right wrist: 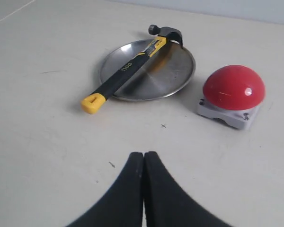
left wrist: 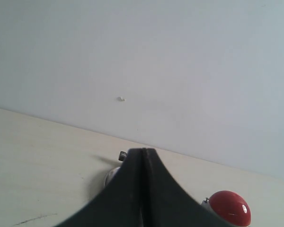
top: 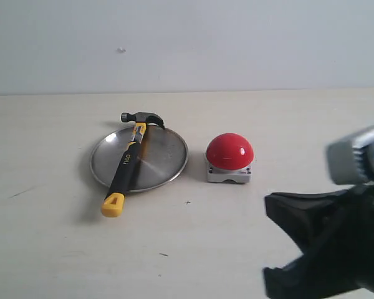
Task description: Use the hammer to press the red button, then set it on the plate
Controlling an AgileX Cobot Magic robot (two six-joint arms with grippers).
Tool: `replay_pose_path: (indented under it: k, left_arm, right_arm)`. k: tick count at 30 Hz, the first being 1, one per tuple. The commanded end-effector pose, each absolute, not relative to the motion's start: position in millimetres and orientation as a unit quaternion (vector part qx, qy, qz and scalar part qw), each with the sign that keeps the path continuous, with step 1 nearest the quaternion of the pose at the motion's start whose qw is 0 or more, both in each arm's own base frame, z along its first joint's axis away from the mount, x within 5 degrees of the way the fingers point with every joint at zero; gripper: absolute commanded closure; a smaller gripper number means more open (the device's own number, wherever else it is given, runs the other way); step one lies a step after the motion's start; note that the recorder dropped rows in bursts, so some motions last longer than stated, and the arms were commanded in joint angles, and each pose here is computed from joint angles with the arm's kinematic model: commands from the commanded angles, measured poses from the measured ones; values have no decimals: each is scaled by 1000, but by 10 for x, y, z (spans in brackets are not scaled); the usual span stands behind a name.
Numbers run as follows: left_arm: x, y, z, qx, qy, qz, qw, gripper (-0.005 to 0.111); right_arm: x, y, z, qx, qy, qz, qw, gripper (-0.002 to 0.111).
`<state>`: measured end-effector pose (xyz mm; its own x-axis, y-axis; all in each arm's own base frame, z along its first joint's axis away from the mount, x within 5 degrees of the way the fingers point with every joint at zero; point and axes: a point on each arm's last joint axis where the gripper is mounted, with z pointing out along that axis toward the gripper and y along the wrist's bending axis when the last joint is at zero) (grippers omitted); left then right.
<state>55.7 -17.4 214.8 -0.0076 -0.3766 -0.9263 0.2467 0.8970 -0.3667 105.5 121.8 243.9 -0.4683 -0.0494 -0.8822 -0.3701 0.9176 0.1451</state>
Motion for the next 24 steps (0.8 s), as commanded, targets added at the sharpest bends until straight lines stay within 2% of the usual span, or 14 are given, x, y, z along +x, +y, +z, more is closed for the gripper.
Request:
replay_pose_path:
  k: [1, 10, 24]
  left_arm:
    - [554, -179, 2140, -46, 674, -226, 702, 106]
    - [554, -179, 2140, -46, 674, -226, 702, 106]
    - [554, -179, 2140, -46, 674, -226, 702, 106]
  right_arm:
    - [923, 880, 2356, -104, 826, 197, 519, 108]
    - [842, 743, 2444, -82, 805, 258, 528, 108]
    - [838, 749, 2445, -84, 804, 261, 527, 108]
